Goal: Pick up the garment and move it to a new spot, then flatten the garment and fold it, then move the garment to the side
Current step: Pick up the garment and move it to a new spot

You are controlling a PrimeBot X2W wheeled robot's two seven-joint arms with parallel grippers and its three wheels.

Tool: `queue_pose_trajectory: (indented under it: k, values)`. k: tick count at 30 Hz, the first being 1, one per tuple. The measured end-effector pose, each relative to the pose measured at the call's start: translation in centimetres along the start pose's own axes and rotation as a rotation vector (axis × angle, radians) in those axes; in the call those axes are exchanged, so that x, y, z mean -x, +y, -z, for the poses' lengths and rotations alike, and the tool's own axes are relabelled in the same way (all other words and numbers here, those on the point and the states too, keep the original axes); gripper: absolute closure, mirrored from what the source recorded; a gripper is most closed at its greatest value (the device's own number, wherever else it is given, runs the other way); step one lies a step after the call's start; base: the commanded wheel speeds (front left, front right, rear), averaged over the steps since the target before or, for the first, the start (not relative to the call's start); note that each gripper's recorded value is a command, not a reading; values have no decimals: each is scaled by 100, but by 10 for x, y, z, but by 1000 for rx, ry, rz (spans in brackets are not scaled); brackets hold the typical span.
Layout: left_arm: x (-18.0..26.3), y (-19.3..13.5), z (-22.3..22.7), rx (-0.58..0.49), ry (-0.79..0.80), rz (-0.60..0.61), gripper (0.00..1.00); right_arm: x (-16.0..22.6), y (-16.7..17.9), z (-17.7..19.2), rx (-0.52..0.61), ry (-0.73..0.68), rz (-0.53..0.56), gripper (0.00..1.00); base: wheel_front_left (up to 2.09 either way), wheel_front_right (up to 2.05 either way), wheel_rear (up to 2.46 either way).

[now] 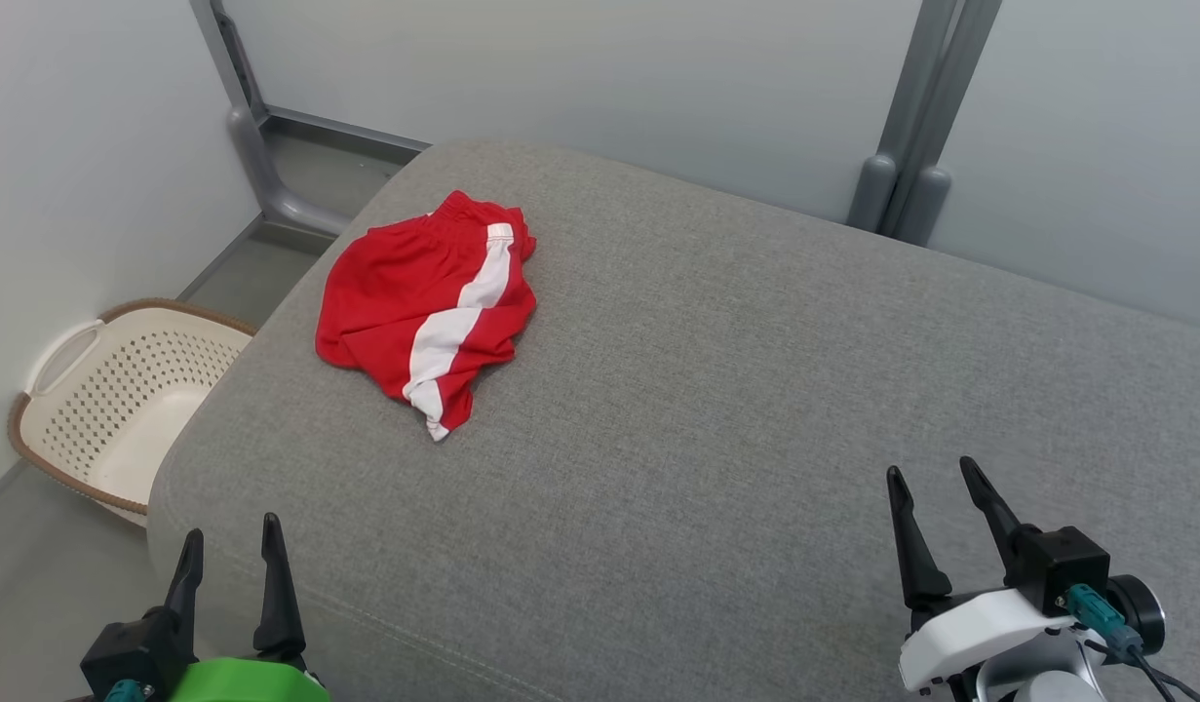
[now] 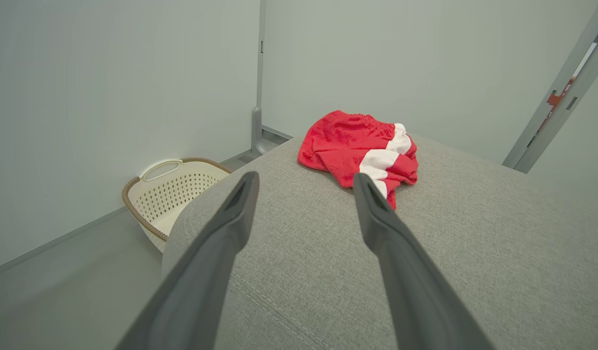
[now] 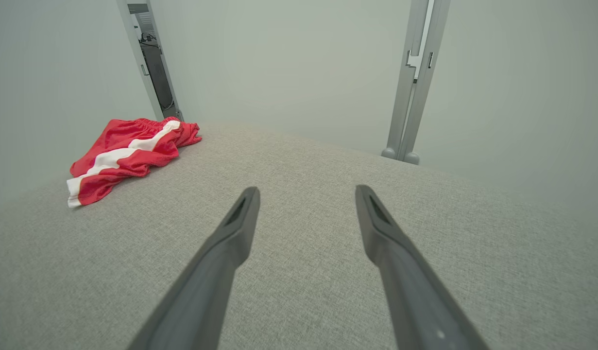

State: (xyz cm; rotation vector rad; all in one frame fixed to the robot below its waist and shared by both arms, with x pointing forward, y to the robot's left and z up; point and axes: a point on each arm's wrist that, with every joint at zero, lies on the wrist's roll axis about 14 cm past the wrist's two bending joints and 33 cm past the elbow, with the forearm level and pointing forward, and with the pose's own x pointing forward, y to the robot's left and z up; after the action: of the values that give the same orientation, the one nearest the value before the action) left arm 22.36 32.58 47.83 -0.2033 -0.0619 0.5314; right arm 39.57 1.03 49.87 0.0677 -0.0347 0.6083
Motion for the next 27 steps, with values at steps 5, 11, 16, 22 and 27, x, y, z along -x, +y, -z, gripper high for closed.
queue_pose_trajectory:
  k: [5,11,16,22,27]
  values:
    - [2,5,0,-3,2,-15,0,-3,4,3,-5,6,-15,0,0,0,0]
    - [0,6,1,-2,8,-23,0,-2,3,6,-10,12,-11,0,0,0,0]
    - [-5,3,4,-7,20,-20,0,-2,0,7,-15,12,-5,0,0,0,0]
    - [-42,-5,-7,-1,-4,-18,0,-10,0,9,1,10,-20,0,0,0,0]
    - [-85,-23,-4,9,28,6,0,-16,-8,14,24,16,-32,0,0,0,0]
